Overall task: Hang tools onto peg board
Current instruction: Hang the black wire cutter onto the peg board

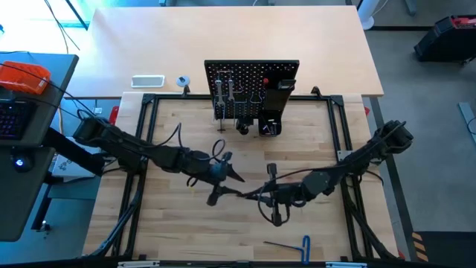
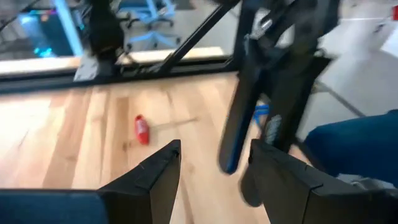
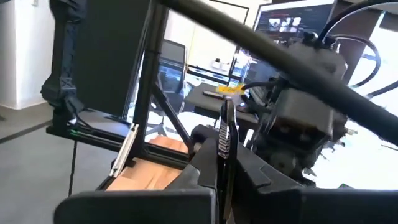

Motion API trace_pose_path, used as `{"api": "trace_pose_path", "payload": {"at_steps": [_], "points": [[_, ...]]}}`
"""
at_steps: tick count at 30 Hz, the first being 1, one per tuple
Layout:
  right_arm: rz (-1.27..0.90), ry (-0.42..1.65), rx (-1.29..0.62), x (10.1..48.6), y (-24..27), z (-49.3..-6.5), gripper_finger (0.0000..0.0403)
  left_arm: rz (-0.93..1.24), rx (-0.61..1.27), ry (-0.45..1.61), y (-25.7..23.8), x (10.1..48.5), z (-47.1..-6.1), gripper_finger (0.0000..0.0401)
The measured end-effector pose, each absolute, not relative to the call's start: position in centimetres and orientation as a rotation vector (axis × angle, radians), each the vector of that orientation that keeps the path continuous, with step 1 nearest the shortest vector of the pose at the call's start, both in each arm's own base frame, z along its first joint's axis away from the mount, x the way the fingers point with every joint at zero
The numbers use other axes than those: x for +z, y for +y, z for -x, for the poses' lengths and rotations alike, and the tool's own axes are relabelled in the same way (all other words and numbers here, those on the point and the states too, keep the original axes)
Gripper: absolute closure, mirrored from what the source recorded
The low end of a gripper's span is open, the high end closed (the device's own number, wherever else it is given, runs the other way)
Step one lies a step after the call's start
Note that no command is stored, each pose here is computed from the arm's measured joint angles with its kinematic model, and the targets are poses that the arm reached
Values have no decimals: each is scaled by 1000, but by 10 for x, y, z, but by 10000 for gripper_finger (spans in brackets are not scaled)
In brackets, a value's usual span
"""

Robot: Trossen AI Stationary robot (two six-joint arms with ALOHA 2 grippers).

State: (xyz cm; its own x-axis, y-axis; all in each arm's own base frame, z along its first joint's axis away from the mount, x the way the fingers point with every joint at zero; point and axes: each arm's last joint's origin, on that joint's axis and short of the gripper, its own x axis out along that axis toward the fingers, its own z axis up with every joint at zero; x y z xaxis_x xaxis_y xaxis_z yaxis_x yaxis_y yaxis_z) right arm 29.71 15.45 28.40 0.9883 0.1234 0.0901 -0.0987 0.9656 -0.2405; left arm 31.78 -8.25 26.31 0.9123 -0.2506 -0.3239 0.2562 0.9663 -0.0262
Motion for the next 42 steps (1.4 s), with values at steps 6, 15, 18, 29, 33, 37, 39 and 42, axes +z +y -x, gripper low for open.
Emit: {"api": "trace_pose_path", "payload": {"at_steps": [6,15,18,29,33,37,39,42], "points": [[229,-82,97,282,149,-300,398,-3,-206,335,-86,257,-321,215],[248,-34,34,278,147,-300,398,17,-84,387,-87,243,-327,215],[258,-11,-20,276,146,-300,398,-23,2,469,-81,241,-319,215],[273,12,-57,274,144,-301,398,-6,-86,407,-87,269,-300,215],[272,10,-61,275,143,-301,398,8,-96,431,-91,263,-301,215],[265,-2,-61,276,143,-301,398,31,-67,415,-95,257,-308,215],[258,-15,-57,277,143,-301,398,30,-31,406,-97,250,-314,215],[254,-22,-54,278,143,-301,398,24,14,398,-98,241,-321,215]]}}
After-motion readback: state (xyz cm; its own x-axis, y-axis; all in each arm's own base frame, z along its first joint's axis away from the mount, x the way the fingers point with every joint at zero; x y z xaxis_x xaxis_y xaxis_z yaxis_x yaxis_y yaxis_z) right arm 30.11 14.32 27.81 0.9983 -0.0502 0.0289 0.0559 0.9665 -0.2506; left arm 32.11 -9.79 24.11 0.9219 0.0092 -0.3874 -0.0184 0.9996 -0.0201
